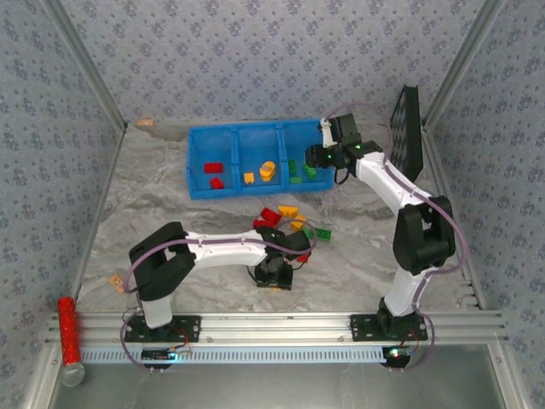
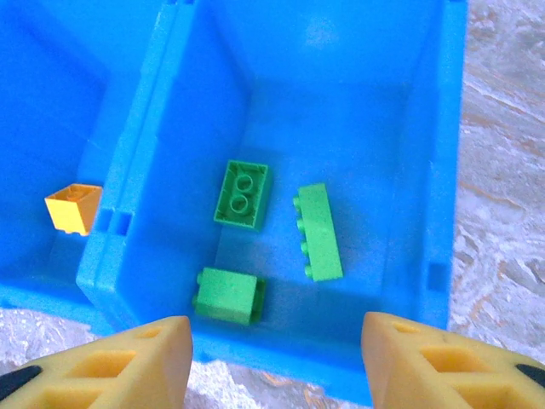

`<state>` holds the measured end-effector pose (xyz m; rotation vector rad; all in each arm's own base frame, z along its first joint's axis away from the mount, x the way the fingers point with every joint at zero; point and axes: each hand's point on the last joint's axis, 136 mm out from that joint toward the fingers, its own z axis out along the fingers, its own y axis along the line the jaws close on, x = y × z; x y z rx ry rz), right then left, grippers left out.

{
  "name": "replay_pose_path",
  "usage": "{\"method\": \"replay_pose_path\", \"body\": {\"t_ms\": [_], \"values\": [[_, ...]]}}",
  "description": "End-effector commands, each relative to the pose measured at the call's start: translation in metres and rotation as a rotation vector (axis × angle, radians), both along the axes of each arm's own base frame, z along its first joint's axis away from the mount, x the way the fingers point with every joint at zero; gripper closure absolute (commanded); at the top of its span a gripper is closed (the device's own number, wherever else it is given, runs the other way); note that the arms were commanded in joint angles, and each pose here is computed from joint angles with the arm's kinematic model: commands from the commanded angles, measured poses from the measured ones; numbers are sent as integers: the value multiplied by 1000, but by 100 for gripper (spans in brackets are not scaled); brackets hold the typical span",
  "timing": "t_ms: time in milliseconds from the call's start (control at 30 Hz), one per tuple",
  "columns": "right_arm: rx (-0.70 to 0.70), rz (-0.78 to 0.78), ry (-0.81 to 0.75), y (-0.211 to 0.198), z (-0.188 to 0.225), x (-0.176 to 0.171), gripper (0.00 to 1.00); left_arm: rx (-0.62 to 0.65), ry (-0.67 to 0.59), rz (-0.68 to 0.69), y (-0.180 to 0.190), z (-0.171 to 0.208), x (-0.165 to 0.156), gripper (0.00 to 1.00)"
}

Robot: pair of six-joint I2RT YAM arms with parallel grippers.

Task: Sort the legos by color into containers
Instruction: Pick up the lego from the middle-left of the table, then place the lego in the container.

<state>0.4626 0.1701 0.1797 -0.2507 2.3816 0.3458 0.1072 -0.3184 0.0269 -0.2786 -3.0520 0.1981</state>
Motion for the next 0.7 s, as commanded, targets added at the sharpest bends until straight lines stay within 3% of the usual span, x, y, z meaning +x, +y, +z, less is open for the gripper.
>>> {"method": "replay_pose_path", "body": {"t_ms": [0, 167, 333, 667], "values": [[7, -30, 19, -15, 5, -15, 42, 36, 45, 2, 11, -7, -7, 60], [12, -65, 87, -30, -2, -49, 33, 26, 12, 18, 17, 3, 5, 66], [34, -70, 163, -35, -20, -87, 29, -25, -63, 21, 15, 37, 43, 68], [90, 127, 168, -19, -44, -129, 20, -150, -306, 10, 19, 138, 185, 69]]}}
